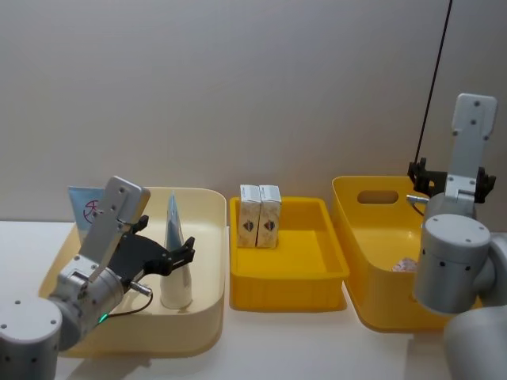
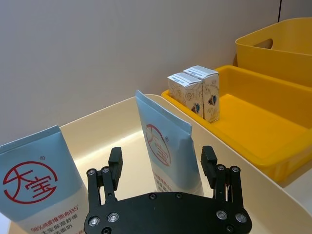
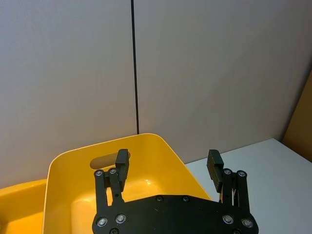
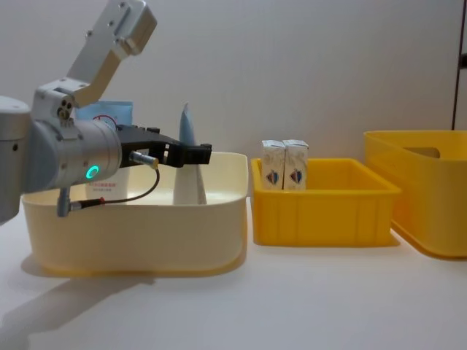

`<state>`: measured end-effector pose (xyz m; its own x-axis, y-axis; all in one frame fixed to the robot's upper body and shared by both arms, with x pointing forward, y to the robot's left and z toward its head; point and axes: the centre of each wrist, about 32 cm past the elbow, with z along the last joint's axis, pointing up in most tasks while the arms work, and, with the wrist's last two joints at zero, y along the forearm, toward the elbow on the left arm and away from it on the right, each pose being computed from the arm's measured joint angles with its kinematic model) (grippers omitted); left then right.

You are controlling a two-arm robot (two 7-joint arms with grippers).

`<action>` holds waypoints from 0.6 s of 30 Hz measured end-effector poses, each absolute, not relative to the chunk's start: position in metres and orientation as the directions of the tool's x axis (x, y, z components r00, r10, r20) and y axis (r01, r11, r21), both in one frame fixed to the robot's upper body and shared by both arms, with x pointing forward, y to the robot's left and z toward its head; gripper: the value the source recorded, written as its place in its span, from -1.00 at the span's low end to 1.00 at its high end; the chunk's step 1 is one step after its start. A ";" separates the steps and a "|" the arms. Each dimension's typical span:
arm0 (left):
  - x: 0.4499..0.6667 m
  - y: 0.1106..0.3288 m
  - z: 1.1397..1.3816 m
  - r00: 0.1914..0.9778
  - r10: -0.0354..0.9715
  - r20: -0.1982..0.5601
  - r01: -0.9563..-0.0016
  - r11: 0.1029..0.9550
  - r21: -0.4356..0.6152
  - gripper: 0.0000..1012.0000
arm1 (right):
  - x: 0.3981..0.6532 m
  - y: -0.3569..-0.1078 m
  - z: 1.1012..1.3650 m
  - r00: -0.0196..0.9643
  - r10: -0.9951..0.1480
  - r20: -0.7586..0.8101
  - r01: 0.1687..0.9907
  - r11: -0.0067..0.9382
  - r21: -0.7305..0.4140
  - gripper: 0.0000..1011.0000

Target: Bimanual collaborative sorting of washing and personal care products

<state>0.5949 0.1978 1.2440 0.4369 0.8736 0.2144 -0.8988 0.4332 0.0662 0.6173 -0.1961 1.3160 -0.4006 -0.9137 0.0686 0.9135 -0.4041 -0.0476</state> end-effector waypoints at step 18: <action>0.610 0.198 1.242 0.460 0.857 0.230 -0.887 0.455 0.079 0.73 | 0.617 -0.196 1.316 -0.401 -0.914 0.068 0.913 -0.404 -0.048 0.98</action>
